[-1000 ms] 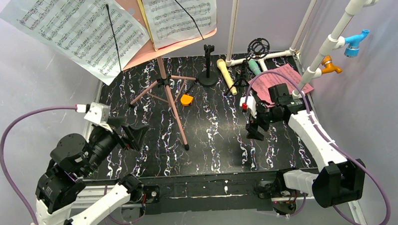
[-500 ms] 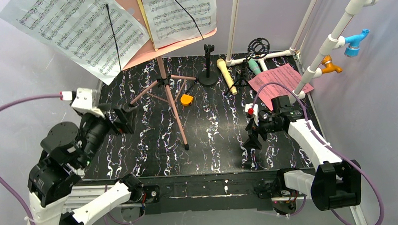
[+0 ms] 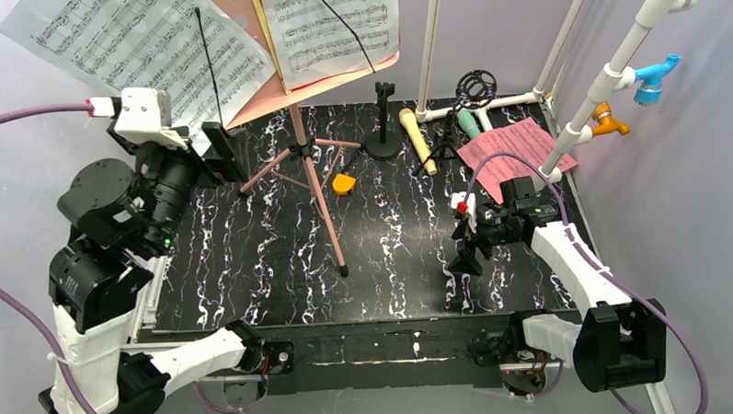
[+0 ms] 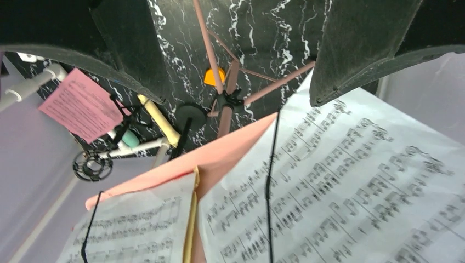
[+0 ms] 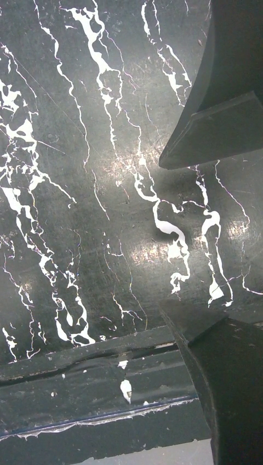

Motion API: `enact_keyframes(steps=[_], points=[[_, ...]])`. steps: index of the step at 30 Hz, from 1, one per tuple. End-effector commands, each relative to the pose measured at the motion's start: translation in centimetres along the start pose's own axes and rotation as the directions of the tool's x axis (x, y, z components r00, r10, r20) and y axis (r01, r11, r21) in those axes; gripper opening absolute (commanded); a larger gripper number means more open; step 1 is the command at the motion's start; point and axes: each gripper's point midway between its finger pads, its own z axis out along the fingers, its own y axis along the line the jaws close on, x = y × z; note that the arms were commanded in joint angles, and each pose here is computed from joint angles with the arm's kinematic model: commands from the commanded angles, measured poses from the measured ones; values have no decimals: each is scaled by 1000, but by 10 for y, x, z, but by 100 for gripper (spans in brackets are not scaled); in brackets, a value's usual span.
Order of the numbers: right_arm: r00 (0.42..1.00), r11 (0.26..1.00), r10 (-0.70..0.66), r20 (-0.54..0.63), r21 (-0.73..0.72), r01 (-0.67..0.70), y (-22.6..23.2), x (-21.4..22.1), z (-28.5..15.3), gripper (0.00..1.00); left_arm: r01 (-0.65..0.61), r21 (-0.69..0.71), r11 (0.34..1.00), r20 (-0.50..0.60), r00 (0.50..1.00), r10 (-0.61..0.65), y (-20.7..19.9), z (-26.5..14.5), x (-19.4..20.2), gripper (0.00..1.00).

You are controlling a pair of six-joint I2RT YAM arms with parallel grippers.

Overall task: Pack up the instrument practice props
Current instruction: Pick up the sheet music from the music stand.

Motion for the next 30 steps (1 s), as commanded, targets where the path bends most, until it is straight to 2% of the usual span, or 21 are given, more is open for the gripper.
enact_keyframes(steps=[1,6,12,16,21,30], points=[[999,1000,-26,24,-3,26,1,-5,-1,99,-68,-110,992,-2,998,68,22,0,-4,98],[999,1000,-30,25,0,30,1,-5,-1,98,-32,-181,983,46,998,41,45,-19,12,98],[1000,1000,-11,19,-16,11,1,-3,1,98,-111,-202,973,-60,993,101,46,-10,47,98],[1000,1000,-17,13,-7,17,1,-1,0,98,-74,-208,975,-18,997,72,50,-15,55,98],[1000,1000,-10,18,-14,10,1,-1,1,98,-67,-195,978,-46,997,59,48,-15,71,98],[1000,1000,-11,16,-11,11,2,-1,0,98,0,-188,982,54,998,11,46,-12,63,98]])
